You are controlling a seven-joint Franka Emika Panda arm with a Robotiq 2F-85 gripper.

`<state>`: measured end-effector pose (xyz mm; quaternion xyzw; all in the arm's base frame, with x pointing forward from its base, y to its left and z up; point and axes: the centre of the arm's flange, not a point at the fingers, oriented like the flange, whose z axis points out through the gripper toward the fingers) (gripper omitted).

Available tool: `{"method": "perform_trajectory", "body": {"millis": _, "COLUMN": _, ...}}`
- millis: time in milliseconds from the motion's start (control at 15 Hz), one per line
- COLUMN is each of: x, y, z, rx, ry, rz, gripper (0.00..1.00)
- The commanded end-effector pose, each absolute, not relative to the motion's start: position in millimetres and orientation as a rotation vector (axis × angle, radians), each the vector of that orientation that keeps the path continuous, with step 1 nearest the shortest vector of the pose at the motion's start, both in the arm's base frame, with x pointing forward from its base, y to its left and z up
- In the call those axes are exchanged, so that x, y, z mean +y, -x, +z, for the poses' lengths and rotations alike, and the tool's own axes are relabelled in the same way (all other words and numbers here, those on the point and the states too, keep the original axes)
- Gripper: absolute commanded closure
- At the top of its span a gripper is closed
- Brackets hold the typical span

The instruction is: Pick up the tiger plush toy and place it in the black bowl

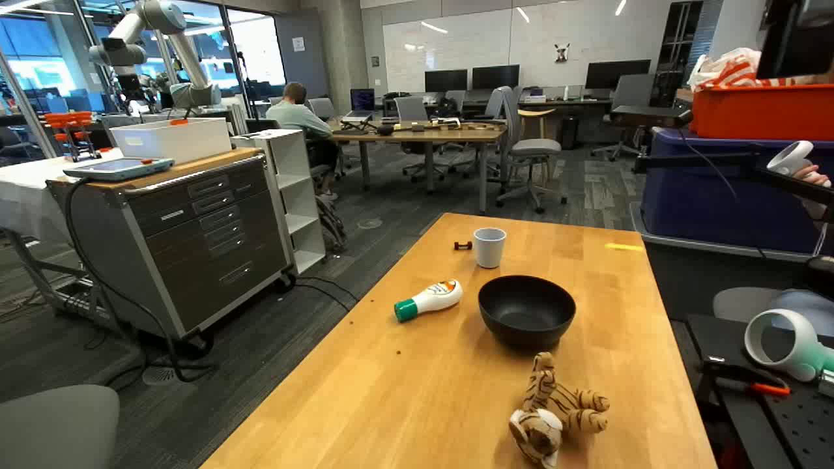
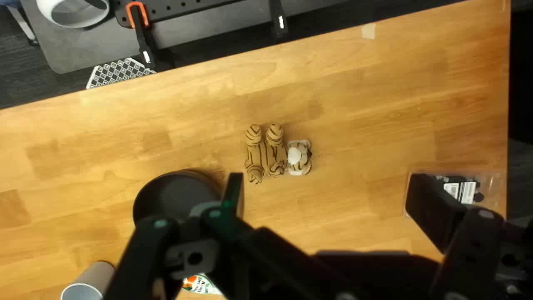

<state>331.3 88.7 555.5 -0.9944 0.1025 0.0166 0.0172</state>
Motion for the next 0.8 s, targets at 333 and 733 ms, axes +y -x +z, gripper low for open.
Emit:
{"method": "perform_trajectory", "body": {"millis": 333, "x": 89.2, "y": -330.8, "z": 561.4, "rx": 0.316, "ry": 3.088, "rz": 0.029, "gripper": 0.00}}
{"method": "perform_trajectory", "body": {"millis": 733, "x": 89.2, "y": -330.8, "z": 561.4, "rx": 0.316, "ry": 3.088, "rz": 0.029, "gripper": 0.00}}
